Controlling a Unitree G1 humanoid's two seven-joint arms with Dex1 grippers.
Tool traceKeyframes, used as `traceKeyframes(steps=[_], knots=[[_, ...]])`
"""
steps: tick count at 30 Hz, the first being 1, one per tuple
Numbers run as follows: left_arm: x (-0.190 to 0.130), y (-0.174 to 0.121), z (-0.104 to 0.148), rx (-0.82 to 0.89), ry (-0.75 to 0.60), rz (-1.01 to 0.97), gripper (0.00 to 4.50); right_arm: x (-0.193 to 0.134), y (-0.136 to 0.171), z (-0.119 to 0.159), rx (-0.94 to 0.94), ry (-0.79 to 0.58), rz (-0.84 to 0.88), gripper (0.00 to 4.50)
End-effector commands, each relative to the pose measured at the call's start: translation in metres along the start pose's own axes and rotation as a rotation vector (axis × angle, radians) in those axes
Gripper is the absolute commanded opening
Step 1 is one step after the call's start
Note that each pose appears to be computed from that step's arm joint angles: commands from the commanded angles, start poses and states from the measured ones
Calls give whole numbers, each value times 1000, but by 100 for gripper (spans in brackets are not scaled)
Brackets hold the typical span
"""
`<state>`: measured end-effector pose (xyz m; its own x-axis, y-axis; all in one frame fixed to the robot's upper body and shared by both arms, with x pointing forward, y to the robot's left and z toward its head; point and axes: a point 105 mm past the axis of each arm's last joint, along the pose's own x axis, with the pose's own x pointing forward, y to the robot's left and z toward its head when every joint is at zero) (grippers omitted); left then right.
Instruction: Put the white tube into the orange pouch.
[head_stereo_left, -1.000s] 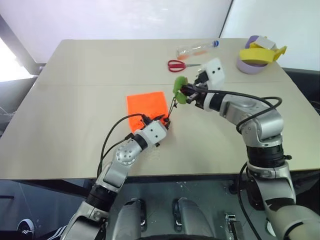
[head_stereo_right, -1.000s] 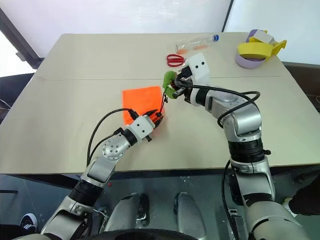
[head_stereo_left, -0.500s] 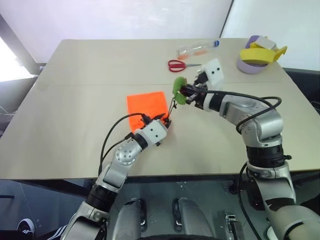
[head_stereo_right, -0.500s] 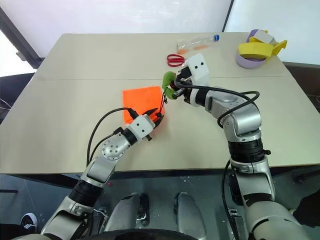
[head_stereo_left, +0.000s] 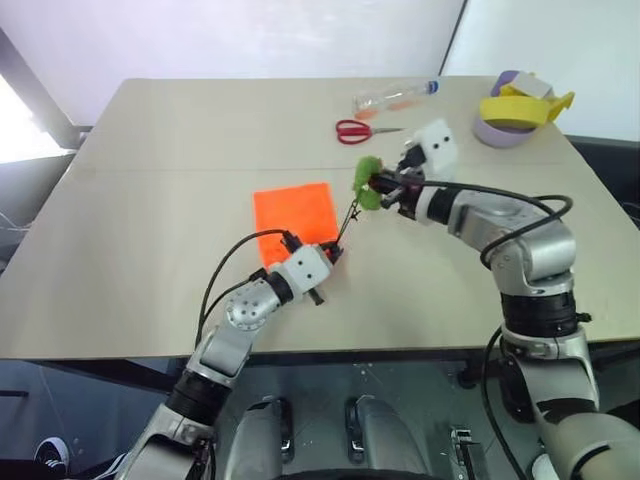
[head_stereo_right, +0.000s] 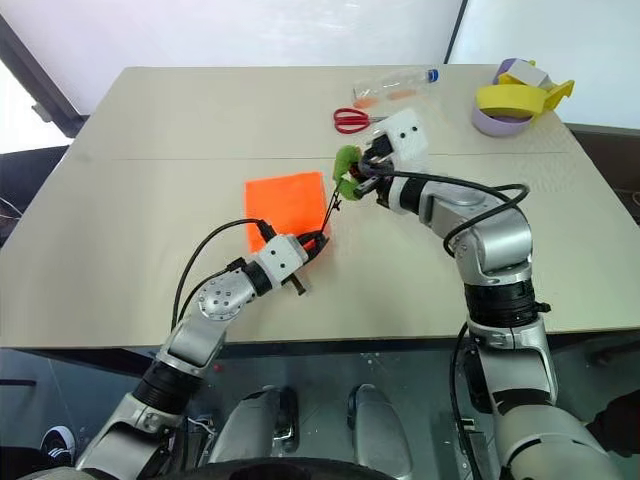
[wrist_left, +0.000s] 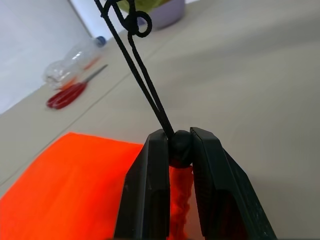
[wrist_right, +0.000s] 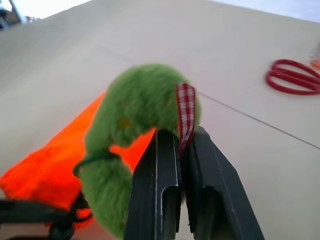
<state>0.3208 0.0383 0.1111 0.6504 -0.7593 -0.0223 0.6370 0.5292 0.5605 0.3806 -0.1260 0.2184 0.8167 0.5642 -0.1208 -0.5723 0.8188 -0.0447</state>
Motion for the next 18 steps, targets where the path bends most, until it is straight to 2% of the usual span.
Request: traceKeyframes(steps=[1, 4, 8, 15, 18], knots=[[0, -9, 15, 93, -56, -133, 14, -16, -49, 18, 29, -81, -217, 0], [-2, -17, 13, 161, -45, -261, 14, -25, -86, 6, 77, -59, -389, 0], [-8, -3, 7, 323, -18, -354, 14, -42, -126, -17, 116, 4, -586, 0], [-34, 13, -18, 396, 45, -439, 14, -50, -137, -28, 76, 43, -625, 0], [-44, 13, -19, 374, 33, -448, 14, -57, -143, -37, 76, 64, -648, 0]])
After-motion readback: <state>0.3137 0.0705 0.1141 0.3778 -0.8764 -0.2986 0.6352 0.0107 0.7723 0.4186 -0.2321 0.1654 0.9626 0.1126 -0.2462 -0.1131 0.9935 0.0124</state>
